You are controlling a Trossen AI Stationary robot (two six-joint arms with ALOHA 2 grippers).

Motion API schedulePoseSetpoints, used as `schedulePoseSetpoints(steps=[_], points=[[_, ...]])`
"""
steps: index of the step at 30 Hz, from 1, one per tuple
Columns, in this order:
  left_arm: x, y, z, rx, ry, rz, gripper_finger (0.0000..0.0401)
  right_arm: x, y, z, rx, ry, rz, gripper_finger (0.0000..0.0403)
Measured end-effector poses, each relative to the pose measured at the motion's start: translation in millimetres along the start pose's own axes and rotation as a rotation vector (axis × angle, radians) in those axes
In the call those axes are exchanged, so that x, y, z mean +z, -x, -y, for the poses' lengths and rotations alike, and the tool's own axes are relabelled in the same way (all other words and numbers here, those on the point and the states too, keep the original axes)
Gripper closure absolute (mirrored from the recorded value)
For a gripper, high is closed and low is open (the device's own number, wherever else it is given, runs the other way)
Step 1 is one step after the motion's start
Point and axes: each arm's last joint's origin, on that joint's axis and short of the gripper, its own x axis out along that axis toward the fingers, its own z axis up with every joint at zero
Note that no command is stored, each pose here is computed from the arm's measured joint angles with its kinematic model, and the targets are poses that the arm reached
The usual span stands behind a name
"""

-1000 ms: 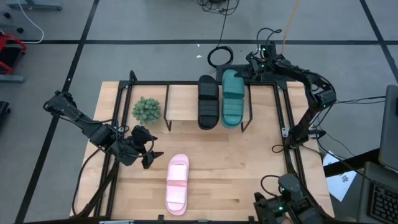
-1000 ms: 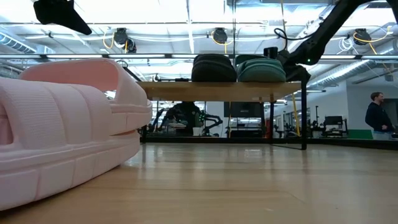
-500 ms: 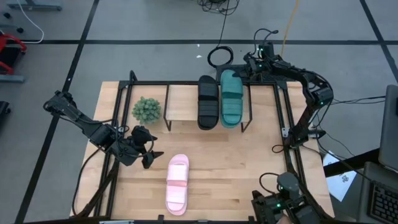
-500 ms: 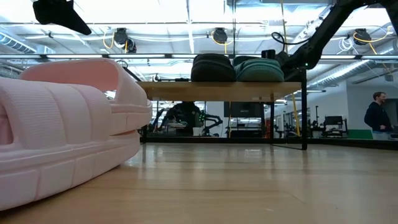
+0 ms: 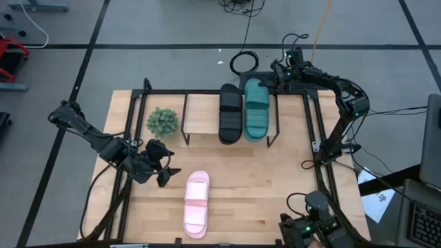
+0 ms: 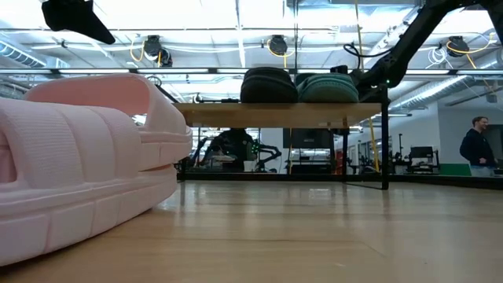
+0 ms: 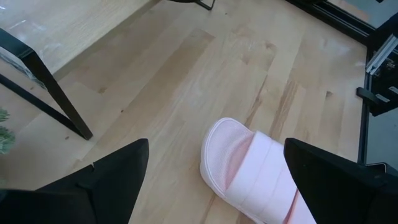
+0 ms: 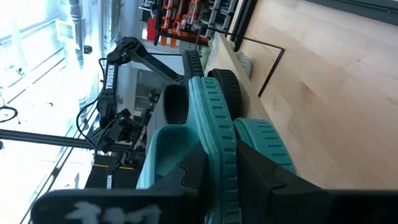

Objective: Pick and place slides into the shelf
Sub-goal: Put the green slippers on the shelf

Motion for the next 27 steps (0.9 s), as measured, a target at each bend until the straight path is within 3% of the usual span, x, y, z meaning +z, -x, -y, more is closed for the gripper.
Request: schedulePoseSetpoints(steps=[8,27], points=[[0.0,0.1,0.0,-0.001,-0.003,-0.001,0.0025,-2.5,0.0,1.5,-0.003,0.006,-0.007,0.0351],[0.0,0.1,0.0,-0.001,-0.006,-0.001,0.0025,-1.3,1.8,1.1,0.002,-0.001,-0.002,0.0287]])
